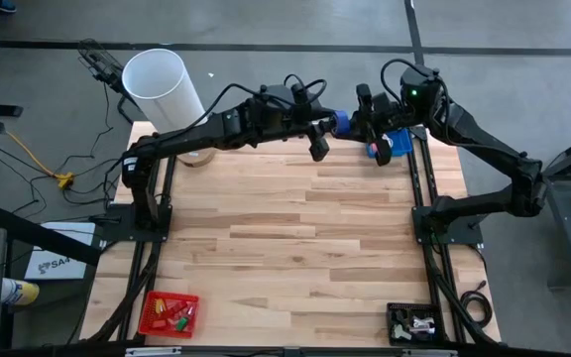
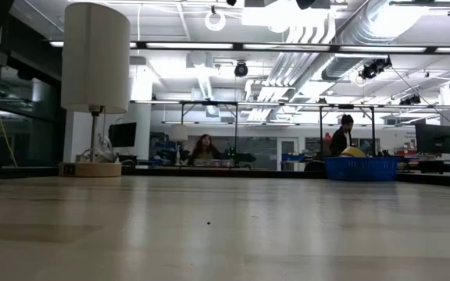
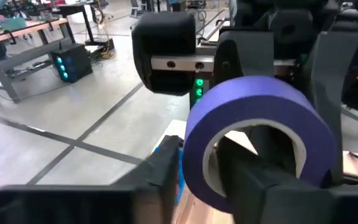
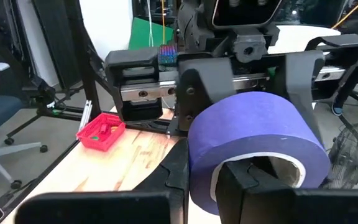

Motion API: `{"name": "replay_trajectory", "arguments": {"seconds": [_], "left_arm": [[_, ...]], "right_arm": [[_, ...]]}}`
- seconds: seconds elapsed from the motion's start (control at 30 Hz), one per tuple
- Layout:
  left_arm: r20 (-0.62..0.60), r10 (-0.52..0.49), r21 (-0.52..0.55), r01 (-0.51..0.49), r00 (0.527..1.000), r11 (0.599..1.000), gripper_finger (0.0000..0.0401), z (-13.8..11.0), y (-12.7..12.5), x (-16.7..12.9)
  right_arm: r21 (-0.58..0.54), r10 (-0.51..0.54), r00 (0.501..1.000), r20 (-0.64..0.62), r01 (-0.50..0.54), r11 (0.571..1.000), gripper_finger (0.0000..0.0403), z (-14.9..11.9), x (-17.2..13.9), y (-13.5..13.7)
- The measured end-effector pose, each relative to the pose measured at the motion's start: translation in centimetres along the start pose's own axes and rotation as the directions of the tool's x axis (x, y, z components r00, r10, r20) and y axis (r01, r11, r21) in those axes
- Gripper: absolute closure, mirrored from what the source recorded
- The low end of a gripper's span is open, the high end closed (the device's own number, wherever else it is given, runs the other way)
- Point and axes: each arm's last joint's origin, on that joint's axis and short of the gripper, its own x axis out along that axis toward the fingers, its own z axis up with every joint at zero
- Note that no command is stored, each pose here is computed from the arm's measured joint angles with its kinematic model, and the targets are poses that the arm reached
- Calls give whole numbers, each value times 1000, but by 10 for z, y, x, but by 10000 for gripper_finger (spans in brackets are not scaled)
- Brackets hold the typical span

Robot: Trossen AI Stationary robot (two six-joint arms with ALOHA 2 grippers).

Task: Pick and place Stapler, Stapler remover, tape
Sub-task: Put the blue tape into the blue bin

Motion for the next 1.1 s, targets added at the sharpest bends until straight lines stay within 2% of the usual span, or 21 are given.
{"name": "replay_trajectory", "arguments": {"seconds": [0.2,0.37,0.47,0.73,0.9,1.1], "left_arm": [[-3,7,0,-7,1000,1000,205,-1,0,1],[-5,9,0,-9,1000,1000,161,-1,0,1],[-20,20,3,-20,1000,1000,153,0,1,-3],[-132,130,38,-126,983,991,152,-2,7,-21],[-219,205,59,-197,954,979,152,-6,11,-32],[-323,234,84,-219,917,972,152,-14,13,-41]], "right_arm": [[9,-10,1000,-8,10,1000,369,-1,0,0],[37,-40,999,-32,41,998,369,-3,-1,0],[54,-57,997,-60,61,997,369,-5,-1,0],[93,-183,967,-180,201,975,369,-17,-7,-6],[121,-274,927,-257,312,942,369,-25,-15,-13],[159,-358,872,-334,426,891,369,-34,-24,-24]]}}
